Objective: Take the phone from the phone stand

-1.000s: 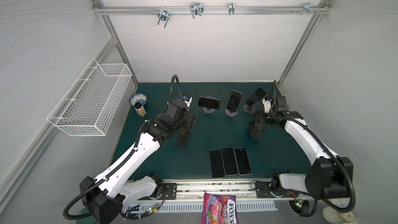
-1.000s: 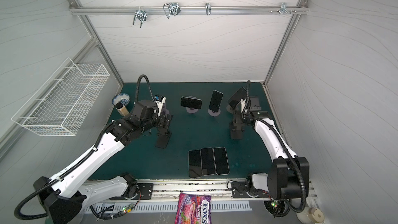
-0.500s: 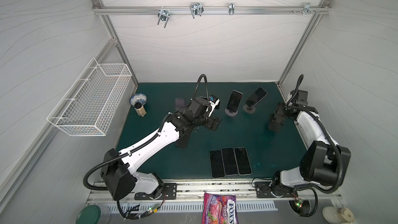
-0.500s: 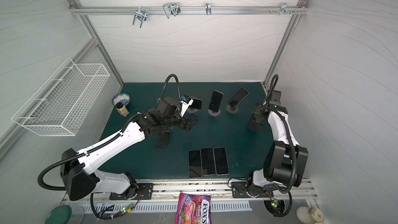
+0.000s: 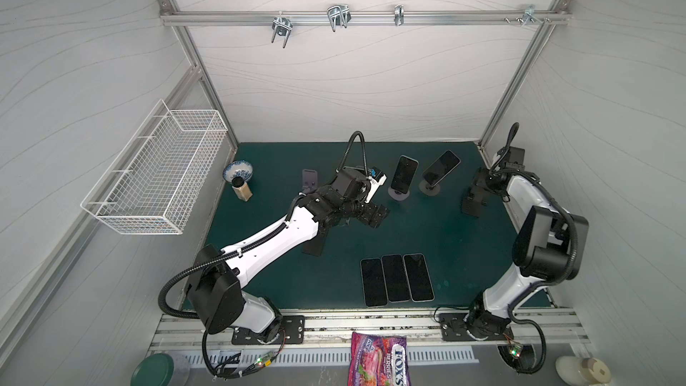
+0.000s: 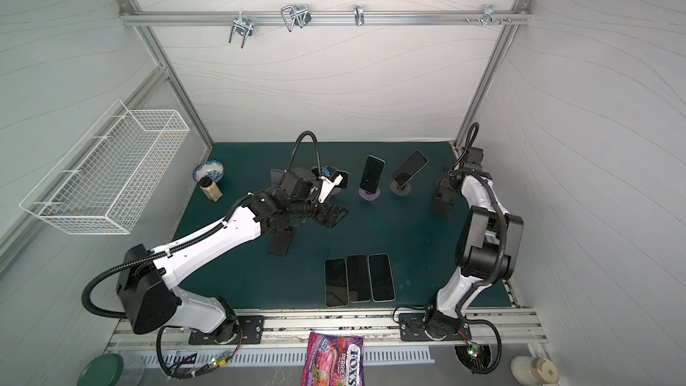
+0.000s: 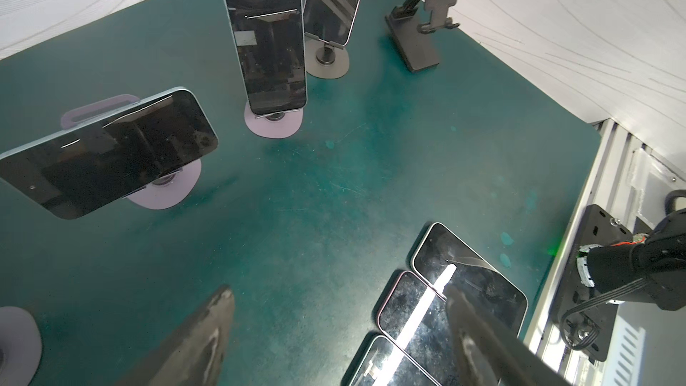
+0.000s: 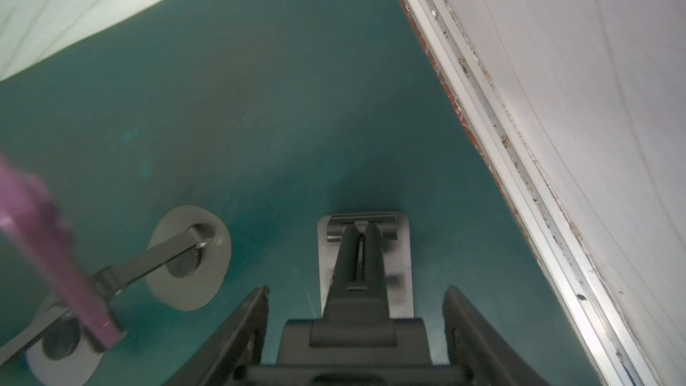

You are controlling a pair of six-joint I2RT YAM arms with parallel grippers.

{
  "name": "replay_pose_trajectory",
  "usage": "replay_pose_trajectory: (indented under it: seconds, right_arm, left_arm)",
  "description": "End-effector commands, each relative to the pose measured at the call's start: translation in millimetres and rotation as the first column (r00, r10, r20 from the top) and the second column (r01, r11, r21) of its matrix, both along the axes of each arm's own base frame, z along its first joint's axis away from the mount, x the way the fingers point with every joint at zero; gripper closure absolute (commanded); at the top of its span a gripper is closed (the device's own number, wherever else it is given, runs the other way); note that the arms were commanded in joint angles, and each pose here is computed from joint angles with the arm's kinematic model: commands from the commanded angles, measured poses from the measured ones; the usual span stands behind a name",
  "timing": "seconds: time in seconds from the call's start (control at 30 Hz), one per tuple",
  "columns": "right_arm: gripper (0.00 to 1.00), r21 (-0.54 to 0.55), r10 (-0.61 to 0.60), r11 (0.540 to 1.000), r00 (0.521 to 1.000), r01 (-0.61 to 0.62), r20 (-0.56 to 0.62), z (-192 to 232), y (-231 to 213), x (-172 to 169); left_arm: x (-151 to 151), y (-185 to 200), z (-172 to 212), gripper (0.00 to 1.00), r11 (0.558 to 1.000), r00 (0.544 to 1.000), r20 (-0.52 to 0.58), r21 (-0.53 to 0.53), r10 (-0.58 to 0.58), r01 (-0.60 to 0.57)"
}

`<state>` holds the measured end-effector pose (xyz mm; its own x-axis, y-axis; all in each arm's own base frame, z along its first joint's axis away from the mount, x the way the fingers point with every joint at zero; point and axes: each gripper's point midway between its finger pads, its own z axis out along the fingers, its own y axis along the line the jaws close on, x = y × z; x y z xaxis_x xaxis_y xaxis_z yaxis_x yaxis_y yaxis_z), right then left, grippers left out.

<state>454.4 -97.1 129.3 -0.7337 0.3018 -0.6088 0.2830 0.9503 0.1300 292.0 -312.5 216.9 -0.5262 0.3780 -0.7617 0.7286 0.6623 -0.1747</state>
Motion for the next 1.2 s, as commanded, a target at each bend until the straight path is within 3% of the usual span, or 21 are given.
replay_pose_trajectory:
  seconds: [0.0,0.43,0.53,0.7,1.17]
  right_arm:
    - [0.37,-0.006,0.027,1.0,0.998,-0.027,0.05,13,-1,14]
    - [0.28,0.021,0.041,0.999,0.999,-0.041,0.005,-6,1,16]
    - [0.18,0.024,0.037,0.999,0.999,-0.037,0.002,-4,1,16]
    - [0.04,0.023,-0.008,1.0,1.0,0.007,0.02,10,-3,14]
    - [0.01,0.011,-0.116,0.993,0.981,0.116,0.155,86,-5,-19]
  left_arm:
    - [-2,-8,7,0.1,0.998,0.999,0.019,-0.045,-0.031,0.032]
    - [6,-8,6,0.1,0.999,1.0,0.023,-0.042,0.006,-0.005]
    - [7,-9,11,0.1,0.999,1.0,0.031,-0.048,0.005,-0.004]
    - [9,-10,12,0.1,0.999,0.999,0.03,-0.051,0.009,-0.007]
    - [16,1,30,0.1,0.997,0.995,0.084,-0.072,0.048,-0.042]
